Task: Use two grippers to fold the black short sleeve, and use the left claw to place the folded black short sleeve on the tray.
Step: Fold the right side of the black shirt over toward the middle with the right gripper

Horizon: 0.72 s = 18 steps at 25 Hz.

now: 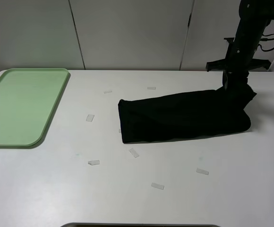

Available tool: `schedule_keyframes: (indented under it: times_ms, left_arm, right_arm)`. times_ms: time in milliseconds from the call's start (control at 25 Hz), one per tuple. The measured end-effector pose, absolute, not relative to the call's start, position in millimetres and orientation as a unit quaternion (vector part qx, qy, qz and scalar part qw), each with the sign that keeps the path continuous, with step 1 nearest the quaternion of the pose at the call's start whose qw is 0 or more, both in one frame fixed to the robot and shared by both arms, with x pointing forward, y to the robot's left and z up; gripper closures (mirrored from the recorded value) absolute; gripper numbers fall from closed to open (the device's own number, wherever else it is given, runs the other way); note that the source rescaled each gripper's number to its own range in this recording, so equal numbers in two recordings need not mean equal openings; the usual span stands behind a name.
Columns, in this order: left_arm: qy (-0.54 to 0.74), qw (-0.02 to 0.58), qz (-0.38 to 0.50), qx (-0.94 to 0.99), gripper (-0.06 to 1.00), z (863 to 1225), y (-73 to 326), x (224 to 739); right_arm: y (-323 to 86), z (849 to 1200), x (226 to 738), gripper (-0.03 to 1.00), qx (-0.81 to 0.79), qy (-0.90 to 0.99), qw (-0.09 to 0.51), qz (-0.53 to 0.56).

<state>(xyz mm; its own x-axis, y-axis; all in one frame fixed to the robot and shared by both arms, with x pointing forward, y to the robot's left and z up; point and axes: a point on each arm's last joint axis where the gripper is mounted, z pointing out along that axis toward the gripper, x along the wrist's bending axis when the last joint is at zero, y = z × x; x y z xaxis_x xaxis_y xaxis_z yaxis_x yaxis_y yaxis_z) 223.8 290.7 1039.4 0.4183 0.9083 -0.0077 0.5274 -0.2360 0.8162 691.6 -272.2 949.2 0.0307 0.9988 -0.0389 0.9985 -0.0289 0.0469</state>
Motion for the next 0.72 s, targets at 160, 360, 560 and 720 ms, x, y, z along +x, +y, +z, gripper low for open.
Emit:
schedule_keyframes:
  times_ms: [160, 360, 560, 720]
  left_arm:
    - [0.480, 0.389, 0.245, 0.747, -0.06, 1039.4, 290.7, 223.8]
    - [0.483, 0.374, 0.262, 0.747, -0.06, 1039.0, 294.3, 225.0]
    - [0.488, 0.344, 0.295, 0.745, -0.06, 1038.6, 301.7, 227.1]
    - [0.490, 0.336, 0.304, 0.745, -0.06, 1038.6, 303.6, 227.6]
  right_arm:
    - [-250.2, 949.4, 689.8, 0.51, 0.703, 0.710, -0.009, 0.035]
    - [-225.1, 951.0, 687.2, 0.09, 0.690, 0.718, -0.056, 0.076]
    - [-225.1, 950.6, 687.0, 0.04, 0.681, 0.728, -0.047, 0.069]
    - [-230.8, 949.6, 687.4, 0.04, 0.669, 0.742, -0.018, 0.044]
